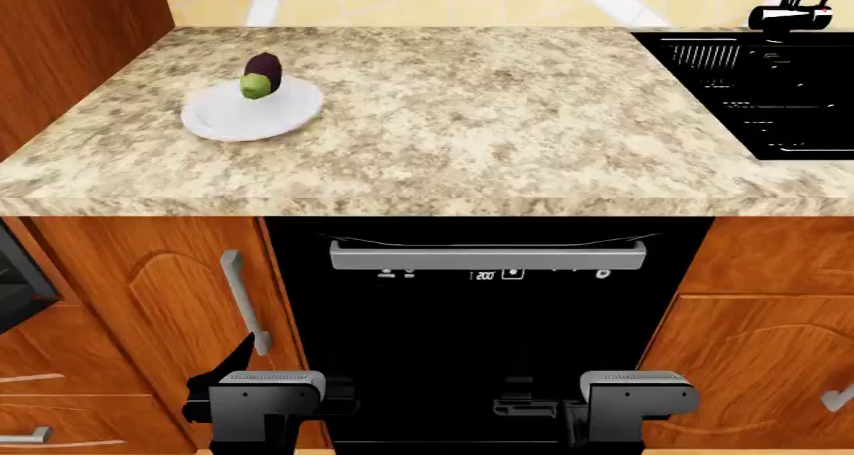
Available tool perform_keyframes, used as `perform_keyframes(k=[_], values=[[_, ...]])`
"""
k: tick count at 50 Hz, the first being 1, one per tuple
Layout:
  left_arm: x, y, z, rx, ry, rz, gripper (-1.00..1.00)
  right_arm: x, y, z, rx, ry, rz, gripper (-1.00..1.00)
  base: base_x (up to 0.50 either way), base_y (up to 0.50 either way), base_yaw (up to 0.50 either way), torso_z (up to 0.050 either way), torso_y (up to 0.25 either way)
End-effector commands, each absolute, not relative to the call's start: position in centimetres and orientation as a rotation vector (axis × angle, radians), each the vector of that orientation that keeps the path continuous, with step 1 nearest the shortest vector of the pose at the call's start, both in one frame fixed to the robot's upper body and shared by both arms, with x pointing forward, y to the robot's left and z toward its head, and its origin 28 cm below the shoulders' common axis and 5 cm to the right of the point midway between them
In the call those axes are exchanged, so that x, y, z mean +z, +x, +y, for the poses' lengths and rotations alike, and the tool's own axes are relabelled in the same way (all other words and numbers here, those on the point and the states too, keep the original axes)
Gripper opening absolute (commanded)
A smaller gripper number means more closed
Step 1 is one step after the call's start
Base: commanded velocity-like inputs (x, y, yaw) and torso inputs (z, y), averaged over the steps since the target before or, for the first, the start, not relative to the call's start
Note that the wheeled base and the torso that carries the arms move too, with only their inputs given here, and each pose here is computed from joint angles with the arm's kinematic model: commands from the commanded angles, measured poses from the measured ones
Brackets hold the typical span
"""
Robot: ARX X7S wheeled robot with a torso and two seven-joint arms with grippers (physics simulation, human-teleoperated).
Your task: Place the eggplant on the rack of the oven.
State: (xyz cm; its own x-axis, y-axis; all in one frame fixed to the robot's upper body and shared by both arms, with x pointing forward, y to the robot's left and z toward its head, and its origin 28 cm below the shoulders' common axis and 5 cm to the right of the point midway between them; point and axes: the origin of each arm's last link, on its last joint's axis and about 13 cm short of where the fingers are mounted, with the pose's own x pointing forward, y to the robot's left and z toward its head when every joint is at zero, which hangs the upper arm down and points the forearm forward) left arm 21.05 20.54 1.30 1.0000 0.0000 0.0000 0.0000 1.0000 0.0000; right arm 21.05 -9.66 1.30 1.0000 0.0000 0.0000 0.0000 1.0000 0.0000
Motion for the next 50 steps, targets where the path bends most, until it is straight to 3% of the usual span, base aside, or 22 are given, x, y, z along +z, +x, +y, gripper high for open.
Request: perform_keyframes(k=[1, 14, 50], values=[[1.29, 21.09, 20.53, 0.003, 0.004, -0.002, 1.0, 1.27, 21.08, -9.62, 0.002, -0.003, 0.005, 1.0, 0.0, 0.0, 0.0, 0.0, 0.0], [1.28, 21.18, 20.46, 0.005, 0.0, 0.006, 1.0, 1.26, 21.04, -9.74, -0.01, 0.008, 0.002, 1.0, 0.0, 0.02, 0.0, 0.0, 0.0], [1.24, 21.27, 20.49, 0.001, 0.002, 0.008, 1.0, 1.26, 21.16, -9.73, -0.014, 0.008, -0.006, 1.0, 0.0, 0.4, 0.0, 0.0, 0.0]])
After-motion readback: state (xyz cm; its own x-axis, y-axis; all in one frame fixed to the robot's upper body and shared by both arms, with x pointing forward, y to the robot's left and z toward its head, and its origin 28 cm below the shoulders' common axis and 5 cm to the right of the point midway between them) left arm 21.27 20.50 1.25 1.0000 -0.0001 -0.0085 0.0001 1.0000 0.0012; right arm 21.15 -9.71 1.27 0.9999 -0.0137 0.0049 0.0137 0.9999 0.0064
